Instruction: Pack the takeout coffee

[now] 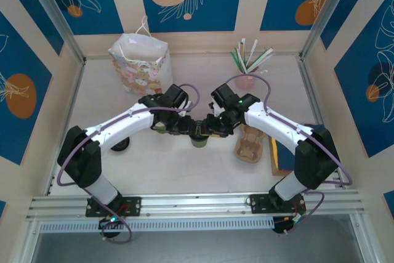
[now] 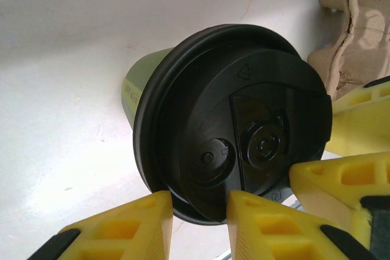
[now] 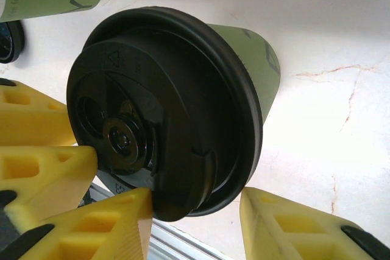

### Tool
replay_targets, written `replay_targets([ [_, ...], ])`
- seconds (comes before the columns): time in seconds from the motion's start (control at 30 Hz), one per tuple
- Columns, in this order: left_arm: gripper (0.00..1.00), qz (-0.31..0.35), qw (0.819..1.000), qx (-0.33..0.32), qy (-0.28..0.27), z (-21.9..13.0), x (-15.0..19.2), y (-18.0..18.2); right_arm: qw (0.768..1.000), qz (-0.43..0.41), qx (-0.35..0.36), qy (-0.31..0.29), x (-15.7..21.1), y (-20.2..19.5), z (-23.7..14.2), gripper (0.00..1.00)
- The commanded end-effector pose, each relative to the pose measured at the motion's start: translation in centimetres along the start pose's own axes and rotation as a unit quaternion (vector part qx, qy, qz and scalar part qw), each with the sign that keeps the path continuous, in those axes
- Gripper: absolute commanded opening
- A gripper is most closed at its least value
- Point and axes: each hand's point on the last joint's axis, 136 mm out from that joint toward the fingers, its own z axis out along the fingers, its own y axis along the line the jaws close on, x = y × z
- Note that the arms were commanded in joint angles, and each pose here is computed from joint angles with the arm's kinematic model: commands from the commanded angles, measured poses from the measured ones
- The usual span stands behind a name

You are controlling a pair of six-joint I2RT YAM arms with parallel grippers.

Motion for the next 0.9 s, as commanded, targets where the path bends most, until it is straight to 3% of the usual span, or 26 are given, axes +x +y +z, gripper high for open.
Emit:
replay_targets([
  [0.0,0.28,0.006,1.0,-0.019,0.022,1.4,1.2,1.0,1.0,0.01,0.006,0.018,0.6,-0.7,0.8,0.4],
  [0.57,0.26,0.004,0.996,-0.063,0.066,3.8,4.1,4.1,0.997,0.03,0.04,0.055,2.6,-3.9,4.0,0.36],
  [0.87,0.26,0.019,0.997,-0.056,0.046,2.1,2.3,2.5,0.999,0.016,0.028,0.032,1.0,-2.5,2.1,0.37],
])
